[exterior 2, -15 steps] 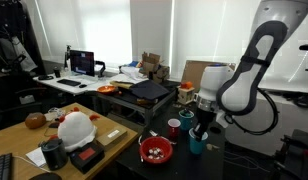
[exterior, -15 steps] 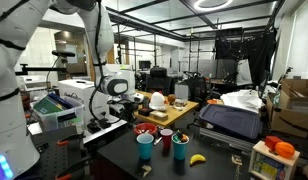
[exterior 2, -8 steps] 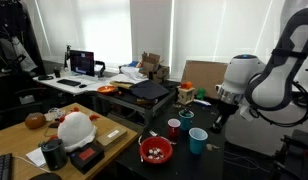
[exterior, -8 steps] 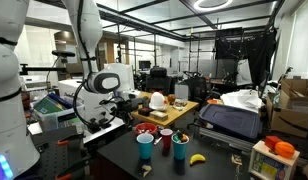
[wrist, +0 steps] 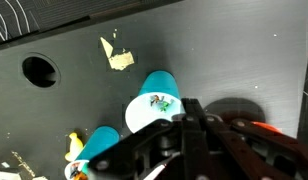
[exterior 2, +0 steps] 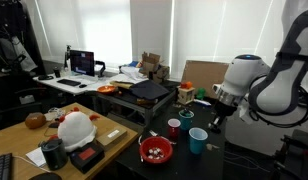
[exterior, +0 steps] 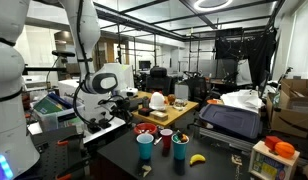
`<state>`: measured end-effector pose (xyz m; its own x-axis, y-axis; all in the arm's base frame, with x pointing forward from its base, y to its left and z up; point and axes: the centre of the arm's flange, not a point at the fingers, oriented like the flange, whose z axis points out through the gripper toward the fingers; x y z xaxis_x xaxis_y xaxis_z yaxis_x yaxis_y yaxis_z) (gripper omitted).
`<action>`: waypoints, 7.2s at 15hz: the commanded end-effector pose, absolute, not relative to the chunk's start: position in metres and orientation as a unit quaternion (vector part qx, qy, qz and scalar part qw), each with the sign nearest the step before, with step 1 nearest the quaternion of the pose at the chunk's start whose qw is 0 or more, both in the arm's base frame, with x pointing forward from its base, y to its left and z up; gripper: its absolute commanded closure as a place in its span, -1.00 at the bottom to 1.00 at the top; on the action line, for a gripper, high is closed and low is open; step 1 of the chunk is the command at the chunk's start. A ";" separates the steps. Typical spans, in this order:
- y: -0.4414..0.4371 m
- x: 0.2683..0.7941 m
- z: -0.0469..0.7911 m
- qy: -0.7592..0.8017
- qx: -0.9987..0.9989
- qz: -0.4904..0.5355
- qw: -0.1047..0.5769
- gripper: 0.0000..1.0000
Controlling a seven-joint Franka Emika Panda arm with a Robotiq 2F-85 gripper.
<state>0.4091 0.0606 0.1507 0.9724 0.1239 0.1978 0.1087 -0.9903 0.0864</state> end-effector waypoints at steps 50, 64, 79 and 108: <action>0.228 0.646 0.023 0.259 0.959 0.109 -0.043 -1.00; 0.223 0.649 -0.013 0.172 0.974 0.121 -0.083 -1.00; 0.182 0.585 0.013 0.133 0.984 0.087 -0.086 -1.00; 0.180 0.545 0.009 0.230 0.973 -0.007 0.002 -1.00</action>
